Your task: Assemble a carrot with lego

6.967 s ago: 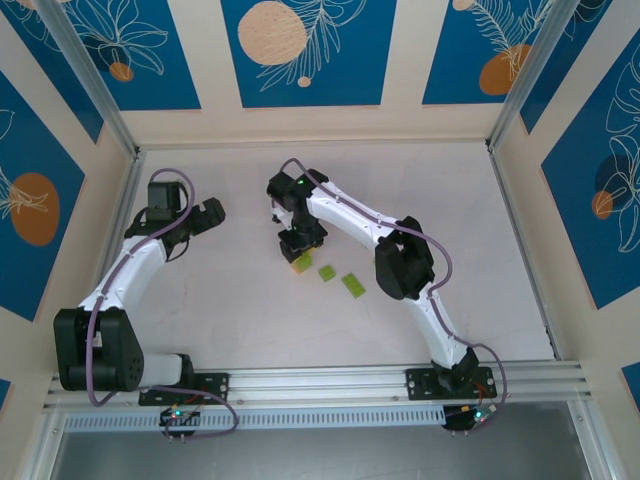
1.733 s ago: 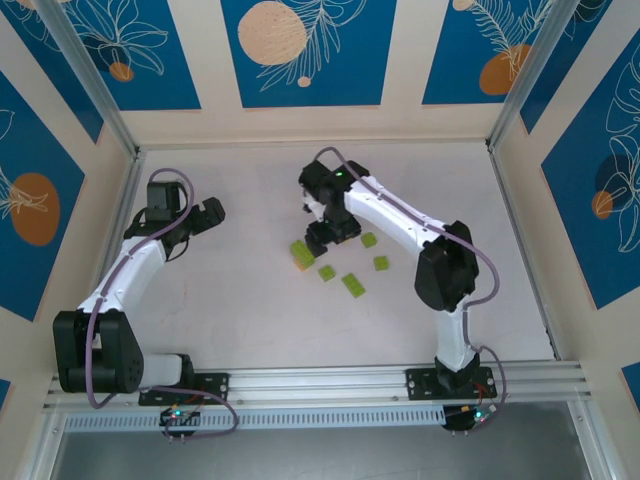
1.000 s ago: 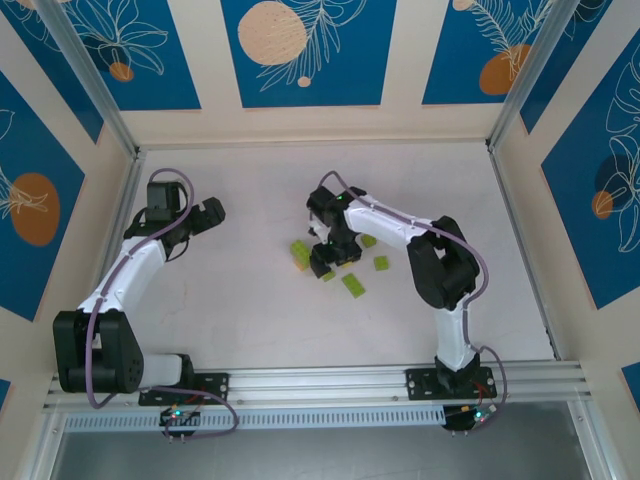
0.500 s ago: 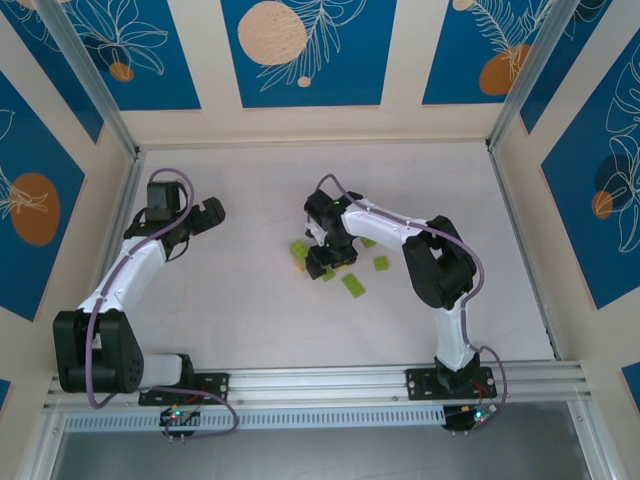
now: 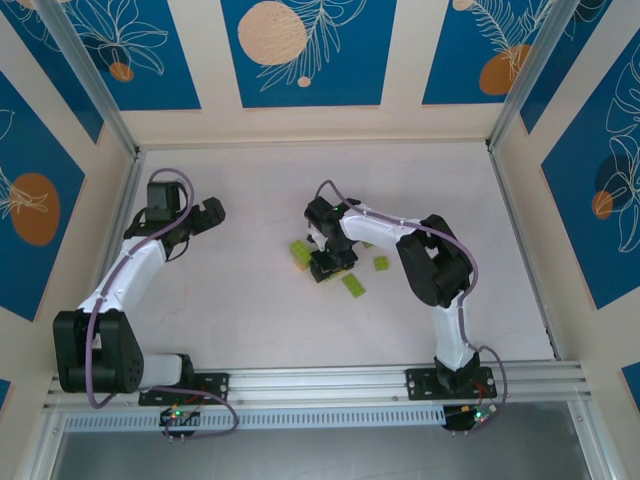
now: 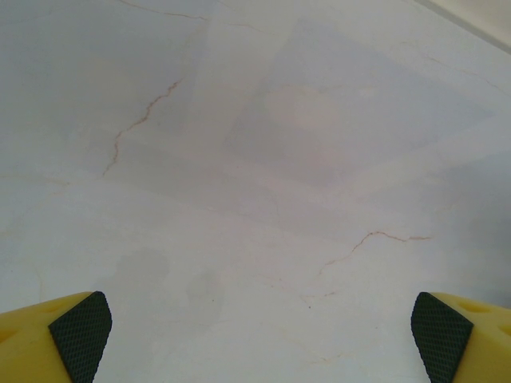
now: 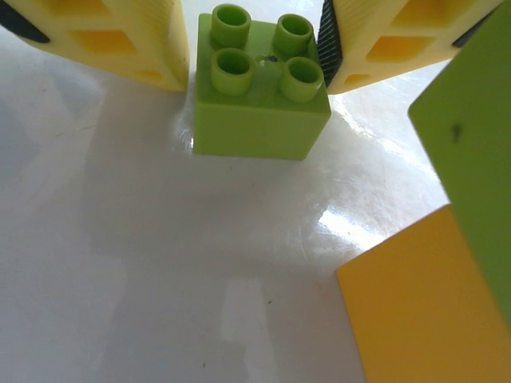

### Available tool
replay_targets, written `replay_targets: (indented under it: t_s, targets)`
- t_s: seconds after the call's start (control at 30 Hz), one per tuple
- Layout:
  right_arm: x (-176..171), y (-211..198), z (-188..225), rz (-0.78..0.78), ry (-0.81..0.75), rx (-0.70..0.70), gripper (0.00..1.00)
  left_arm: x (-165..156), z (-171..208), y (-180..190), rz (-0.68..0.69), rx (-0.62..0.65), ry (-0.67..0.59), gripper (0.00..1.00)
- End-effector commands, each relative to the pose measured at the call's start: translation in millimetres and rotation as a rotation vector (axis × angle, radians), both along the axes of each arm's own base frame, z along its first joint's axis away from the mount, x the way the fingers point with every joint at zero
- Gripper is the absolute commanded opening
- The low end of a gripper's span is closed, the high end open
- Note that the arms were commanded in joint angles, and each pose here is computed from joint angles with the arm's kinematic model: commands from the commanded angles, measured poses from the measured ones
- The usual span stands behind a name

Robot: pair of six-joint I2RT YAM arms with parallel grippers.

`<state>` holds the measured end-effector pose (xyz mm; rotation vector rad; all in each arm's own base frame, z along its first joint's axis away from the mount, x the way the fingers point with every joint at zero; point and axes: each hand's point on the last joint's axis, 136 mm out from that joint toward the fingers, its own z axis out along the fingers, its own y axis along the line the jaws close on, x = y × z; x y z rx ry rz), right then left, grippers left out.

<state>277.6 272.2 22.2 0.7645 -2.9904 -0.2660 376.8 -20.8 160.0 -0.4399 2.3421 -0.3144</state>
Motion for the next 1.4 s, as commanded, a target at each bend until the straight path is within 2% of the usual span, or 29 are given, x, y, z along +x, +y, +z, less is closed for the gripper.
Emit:
replay_targets:
  t_s: [0.0,0.2,0.57,0.97,1.37]
  targets:
    - [-1.7,-4.2,0.1,-0.003,0.003,-0.009,0.44,-0.1,4.1,1.9,-0.004,-0.009,-0.007,0.99]
    - [-5.4,-13.8,17.0,-0.002,-0.014,-0.035,0.41,0.7,3.7,0.6,-0.008,-0.016,-0.007,0.99]
    - [-10.6,-31.9,71.7,0.01,-0.067,-0.072,0.39,-0.1,5.8,0.6,-0.008,-0.017,-0.013,0.99]
    - [18.3,22.1,115.2,0.125,-0.1,0.023,0.38,-1.1,7.3,0.5,-0.008,-0.016,-0.016,0.99]
    - [23.1,51.2,100.1,0.198,-0.061,0.007,0.38,-2.3,9.7,1.3,-0.006,-0.011,-0.021,0.99]
